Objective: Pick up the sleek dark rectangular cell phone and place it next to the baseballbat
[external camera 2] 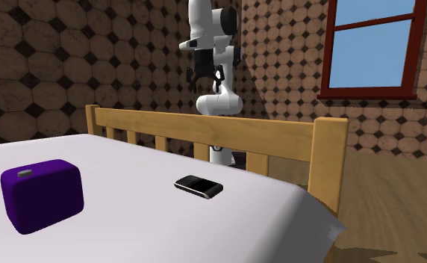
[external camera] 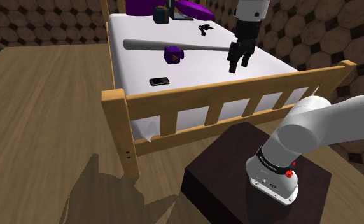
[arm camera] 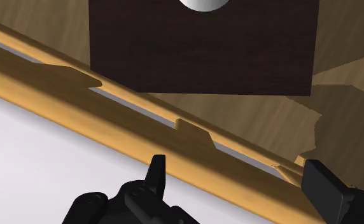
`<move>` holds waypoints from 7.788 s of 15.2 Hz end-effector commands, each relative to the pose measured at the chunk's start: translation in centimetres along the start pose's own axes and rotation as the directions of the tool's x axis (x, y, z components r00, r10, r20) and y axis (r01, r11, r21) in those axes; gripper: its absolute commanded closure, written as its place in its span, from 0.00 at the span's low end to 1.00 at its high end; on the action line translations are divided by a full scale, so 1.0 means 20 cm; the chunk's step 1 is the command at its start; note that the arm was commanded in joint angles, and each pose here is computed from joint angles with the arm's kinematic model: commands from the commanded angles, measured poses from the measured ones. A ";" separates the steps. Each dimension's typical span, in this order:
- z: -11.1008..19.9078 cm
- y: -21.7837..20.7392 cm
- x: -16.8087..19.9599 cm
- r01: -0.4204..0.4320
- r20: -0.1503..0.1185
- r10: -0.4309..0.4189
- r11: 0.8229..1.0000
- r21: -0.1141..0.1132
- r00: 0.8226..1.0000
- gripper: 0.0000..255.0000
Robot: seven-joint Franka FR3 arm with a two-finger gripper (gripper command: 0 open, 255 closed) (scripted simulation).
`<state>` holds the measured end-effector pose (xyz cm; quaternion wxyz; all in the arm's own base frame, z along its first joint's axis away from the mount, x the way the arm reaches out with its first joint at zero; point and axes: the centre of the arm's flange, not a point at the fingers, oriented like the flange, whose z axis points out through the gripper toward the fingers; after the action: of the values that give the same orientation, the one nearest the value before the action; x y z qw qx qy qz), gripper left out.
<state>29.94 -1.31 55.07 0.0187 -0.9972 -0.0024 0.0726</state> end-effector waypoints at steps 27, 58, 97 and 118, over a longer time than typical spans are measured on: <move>0.53 -0.01 1.51 0.658 -0.067 -0.665 0.747 -0.097 0.744 0.00; 0.84 -0.16 1.87 0.772 -0.072 -0.782 0.623 -0.125 0.619 1.00; 0.13 0.42 1.50 0.772 -0.072 -0.782 0.623 -0.125 0.619 1.00; 0.16 1.69 0.94 0.772 -0.072 -0.782 0.623 -0.125 0.619 1.00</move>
<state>49.02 -33.52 47.74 0.0076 -0.9007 -0.4343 -0.0022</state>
